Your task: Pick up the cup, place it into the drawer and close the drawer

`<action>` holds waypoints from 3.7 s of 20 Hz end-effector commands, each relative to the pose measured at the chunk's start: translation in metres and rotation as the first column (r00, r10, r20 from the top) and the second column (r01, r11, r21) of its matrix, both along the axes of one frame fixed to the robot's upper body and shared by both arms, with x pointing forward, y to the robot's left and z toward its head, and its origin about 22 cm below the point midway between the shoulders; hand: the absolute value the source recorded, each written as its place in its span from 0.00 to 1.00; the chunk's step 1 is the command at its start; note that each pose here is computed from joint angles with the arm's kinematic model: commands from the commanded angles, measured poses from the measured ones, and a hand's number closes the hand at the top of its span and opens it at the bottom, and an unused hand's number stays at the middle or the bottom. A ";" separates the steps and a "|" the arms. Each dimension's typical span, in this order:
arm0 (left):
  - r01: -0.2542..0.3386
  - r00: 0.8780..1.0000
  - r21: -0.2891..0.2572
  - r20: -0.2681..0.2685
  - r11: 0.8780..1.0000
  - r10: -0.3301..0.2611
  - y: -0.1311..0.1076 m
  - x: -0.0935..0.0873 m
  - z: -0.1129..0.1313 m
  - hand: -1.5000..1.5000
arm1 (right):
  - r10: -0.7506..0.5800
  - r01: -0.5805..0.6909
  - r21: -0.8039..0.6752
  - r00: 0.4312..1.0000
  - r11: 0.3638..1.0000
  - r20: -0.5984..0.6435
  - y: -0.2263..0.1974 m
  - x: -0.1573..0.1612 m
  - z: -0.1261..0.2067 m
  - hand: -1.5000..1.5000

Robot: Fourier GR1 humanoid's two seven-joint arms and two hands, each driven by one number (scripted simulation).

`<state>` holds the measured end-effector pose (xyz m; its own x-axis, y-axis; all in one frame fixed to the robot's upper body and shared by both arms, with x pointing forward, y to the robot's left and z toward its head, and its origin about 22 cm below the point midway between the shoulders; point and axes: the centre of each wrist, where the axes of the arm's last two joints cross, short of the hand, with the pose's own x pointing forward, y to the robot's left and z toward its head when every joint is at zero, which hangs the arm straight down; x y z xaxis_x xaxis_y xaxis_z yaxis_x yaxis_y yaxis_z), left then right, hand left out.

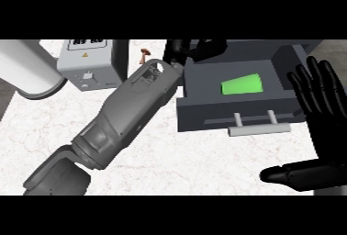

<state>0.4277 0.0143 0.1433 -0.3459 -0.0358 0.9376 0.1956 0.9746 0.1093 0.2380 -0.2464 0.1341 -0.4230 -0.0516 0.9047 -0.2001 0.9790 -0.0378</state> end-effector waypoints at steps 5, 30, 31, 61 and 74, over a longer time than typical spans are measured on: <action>-0.036 0.999 0.137 -0.011 0.990 0.038 -0.001 0.002 -0.010 1.00 | 0.038 -0.038 -0.004 0.999 0.999 0.014 0.009 0.004 -0.009 0.00; 0.052 0.999 -0.229 0.017 0.972 -0.050 0.008 -0.008 0.005 0.00 | 0.136 -0.136 -0.016 0.991 0.991 0.013 -0.029 -0.017 0.015 1.00; 0.040 0.999 -0.230 0.007 0.972 -0.039 0.021 -0.005 0.010 0.00 | 0.149 -0.150 -0.069 0.988 0.986 -0.027 -0.026 -0.027 0.005 1.00; -0.100 0.994 -0.344 -0.074 0.934 0.079 0.260 -0.135 -0.068 0.00 | 0.068 -0.061 -0.842 0.997 0.536 -0.029 0.010 0.017 -0.066 1.00; -0.127 0.991 -0.350 -0.084 0.928 0.104 0.321 -0.159 -0.092 0.00 | 0.031 -0.099 -0.910 0.995 0.404 -0.095 0.038 0.097 -0.127 0.00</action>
